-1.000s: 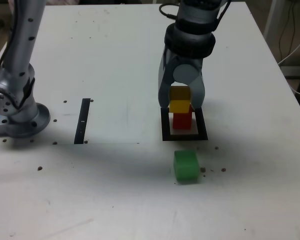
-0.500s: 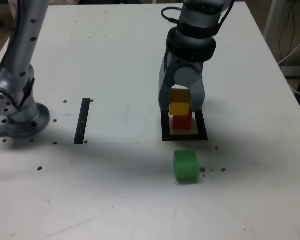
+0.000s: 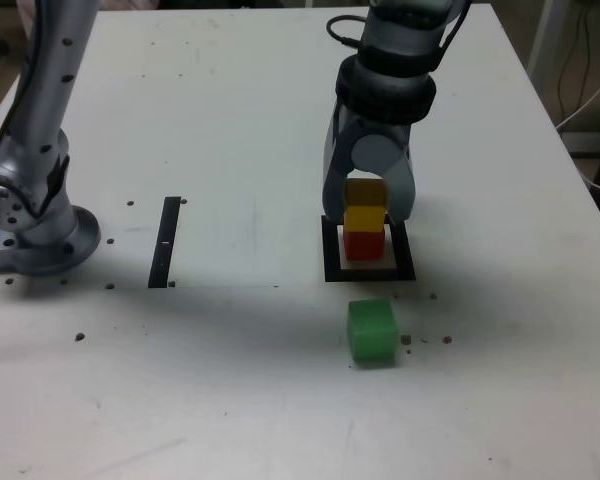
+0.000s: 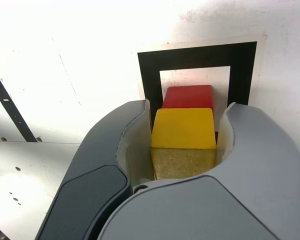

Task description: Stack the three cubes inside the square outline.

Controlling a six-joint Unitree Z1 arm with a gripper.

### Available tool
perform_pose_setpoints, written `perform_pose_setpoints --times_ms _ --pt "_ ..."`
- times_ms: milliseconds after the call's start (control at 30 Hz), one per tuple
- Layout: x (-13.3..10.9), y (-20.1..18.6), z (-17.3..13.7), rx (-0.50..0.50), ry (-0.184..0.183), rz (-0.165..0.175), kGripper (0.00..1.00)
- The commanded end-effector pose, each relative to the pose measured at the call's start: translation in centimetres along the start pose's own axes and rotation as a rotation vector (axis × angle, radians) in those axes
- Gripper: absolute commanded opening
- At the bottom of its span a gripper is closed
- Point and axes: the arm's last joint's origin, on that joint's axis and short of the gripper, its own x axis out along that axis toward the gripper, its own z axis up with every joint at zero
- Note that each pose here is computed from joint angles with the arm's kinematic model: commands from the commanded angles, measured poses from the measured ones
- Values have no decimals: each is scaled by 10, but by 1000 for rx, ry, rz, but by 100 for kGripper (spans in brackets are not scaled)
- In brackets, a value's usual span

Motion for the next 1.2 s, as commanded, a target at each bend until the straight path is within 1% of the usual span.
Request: perform_pose_setpoints --times_ms 0,100,167,367,500,667,733,833,967,1167 --pt "1 1 1 -3 0 2 85" --pt "0 2 1 -7 0 12 97" --pt "0 2 1 -8 0 16 99" --pt "-3 2 -1 -8 -6 20 100" --pt "-8 2 -6 -7 -20 19 100" --pt "-29 -1 -28 0 -62 18 100" --pt "-34 -2 -37 3 -69 16 100" --pt "-34 -5 -47 3 -67 13 100" --pt "-35 -11 -55 -16 -66 12 99" --pt "-42 -33 -56 -64 -96 11 99"
